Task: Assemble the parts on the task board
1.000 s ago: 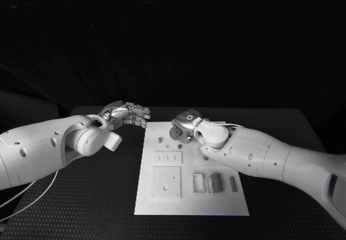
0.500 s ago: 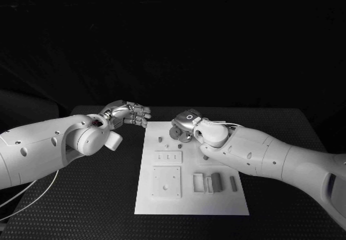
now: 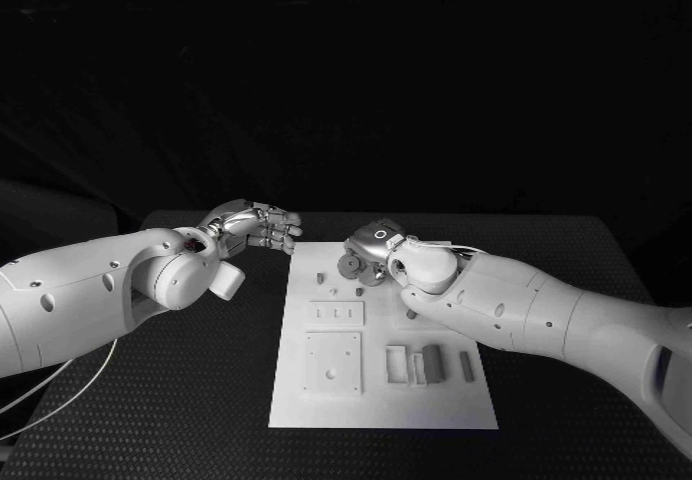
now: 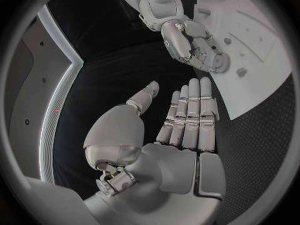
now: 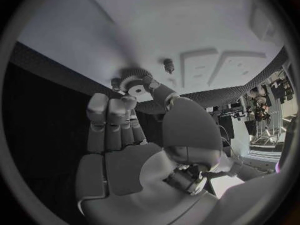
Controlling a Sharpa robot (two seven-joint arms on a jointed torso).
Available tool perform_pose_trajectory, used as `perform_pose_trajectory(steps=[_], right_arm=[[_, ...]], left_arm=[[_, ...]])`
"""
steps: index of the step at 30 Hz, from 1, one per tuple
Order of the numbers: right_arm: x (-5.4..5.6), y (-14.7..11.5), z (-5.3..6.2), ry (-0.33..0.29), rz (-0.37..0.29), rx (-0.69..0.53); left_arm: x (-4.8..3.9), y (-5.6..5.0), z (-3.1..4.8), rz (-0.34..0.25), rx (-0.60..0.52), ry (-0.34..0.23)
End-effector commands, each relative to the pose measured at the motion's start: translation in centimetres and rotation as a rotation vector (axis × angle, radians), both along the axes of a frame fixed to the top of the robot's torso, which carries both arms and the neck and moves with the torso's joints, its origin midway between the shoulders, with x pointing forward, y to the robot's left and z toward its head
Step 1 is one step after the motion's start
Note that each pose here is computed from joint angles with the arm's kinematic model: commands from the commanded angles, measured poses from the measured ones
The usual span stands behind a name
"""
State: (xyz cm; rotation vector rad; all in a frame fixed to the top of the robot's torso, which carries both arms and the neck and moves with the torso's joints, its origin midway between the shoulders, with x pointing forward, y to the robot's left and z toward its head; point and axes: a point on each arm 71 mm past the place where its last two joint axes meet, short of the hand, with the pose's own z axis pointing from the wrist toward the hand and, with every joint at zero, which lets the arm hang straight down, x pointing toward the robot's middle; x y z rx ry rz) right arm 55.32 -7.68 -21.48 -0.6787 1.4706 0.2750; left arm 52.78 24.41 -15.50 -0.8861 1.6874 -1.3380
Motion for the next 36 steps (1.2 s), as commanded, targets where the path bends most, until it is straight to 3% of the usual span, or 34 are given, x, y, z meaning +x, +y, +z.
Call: perform_pose_trajectory(steps=[1, 25, 36], right_arm=[[0.0, -0.1, -0.3, 0.023, -0.002, -0.008], [0.6, -1.8, -0.6, 0.061, -0.048, 0.006], [0.1, -2.5, -0.3, 0.053, -0.038, 0.039]], left_arm=[[-0.01, -0.2, 0.18, -0.008, -0.004, -0.009], [0.00, -0.1, 0.19, -0.005, -0.003, -0.009], [-0.02, 0.1, 0.19, -0.002, -0.002, -0.009]])
